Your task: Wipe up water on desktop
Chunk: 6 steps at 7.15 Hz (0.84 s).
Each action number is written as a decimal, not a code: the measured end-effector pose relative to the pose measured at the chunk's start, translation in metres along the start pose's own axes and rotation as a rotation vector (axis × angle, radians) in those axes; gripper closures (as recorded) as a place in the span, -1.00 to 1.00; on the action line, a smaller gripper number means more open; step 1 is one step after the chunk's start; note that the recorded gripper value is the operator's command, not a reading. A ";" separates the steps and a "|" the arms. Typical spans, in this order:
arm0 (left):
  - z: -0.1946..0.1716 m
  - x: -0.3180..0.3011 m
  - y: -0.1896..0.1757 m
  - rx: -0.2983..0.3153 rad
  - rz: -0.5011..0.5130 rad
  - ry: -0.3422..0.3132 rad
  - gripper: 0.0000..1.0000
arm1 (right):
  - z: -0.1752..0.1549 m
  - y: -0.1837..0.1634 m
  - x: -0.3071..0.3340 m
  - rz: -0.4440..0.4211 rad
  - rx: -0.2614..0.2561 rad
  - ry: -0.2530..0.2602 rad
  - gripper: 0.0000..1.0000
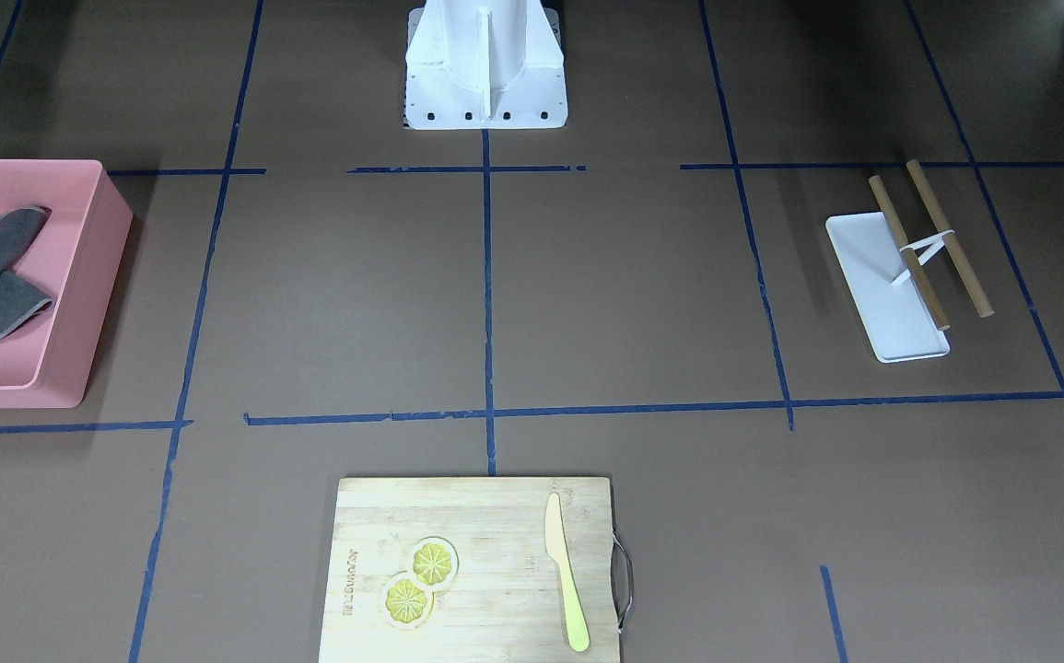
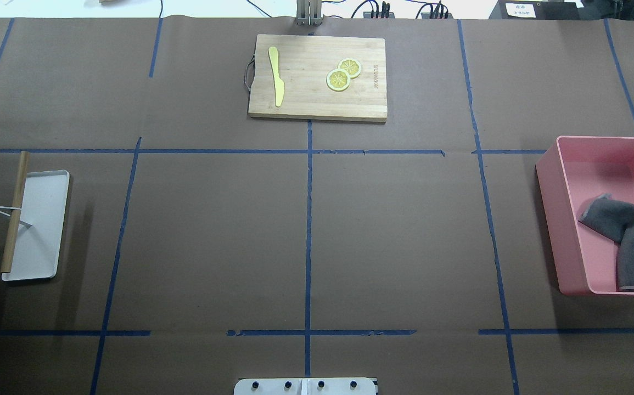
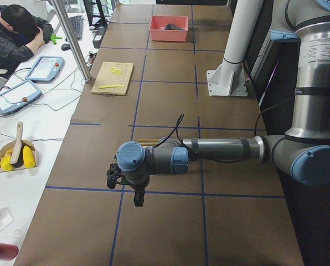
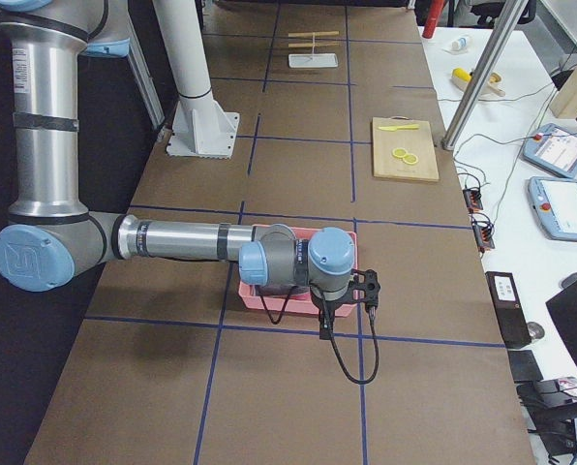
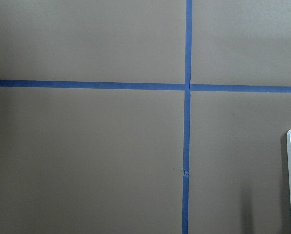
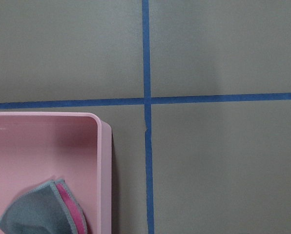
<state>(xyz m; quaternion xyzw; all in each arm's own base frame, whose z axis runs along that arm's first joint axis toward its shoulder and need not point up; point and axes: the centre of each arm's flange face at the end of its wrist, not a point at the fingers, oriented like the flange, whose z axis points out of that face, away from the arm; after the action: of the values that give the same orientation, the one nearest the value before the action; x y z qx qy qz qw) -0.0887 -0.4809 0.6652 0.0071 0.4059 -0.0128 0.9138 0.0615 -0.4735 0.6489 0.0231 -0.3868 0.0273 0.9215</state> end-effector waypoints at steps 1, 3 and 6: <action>-0.001 0.000 0.000 0.001 0.000 0.000 -1.00 | 0.000 0.000 0.000 -0.001 0.000 0.000 -0.99; -0.001 0.000 0.000 0.002 -0.001 0.000 -1.00 | 0.000 0.000 0.000 -0.001 0.000 0.000 -1.00; -0.002 0.001 -0.001 0.003 0.000 -0.002 -1.00 | 0.001 0.001 0.001 0.002 -0.003 0.000 -1.00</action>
<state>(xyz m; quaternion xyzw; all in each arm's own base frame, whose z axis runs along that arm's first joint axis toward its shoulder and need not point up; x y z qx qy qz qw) -0.0897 -0.4814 0.6636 0.0086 0.4050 -0.0137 0.9142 0.0615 -0.4728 0.6508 0.0212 -0.3867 0.0273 0.9216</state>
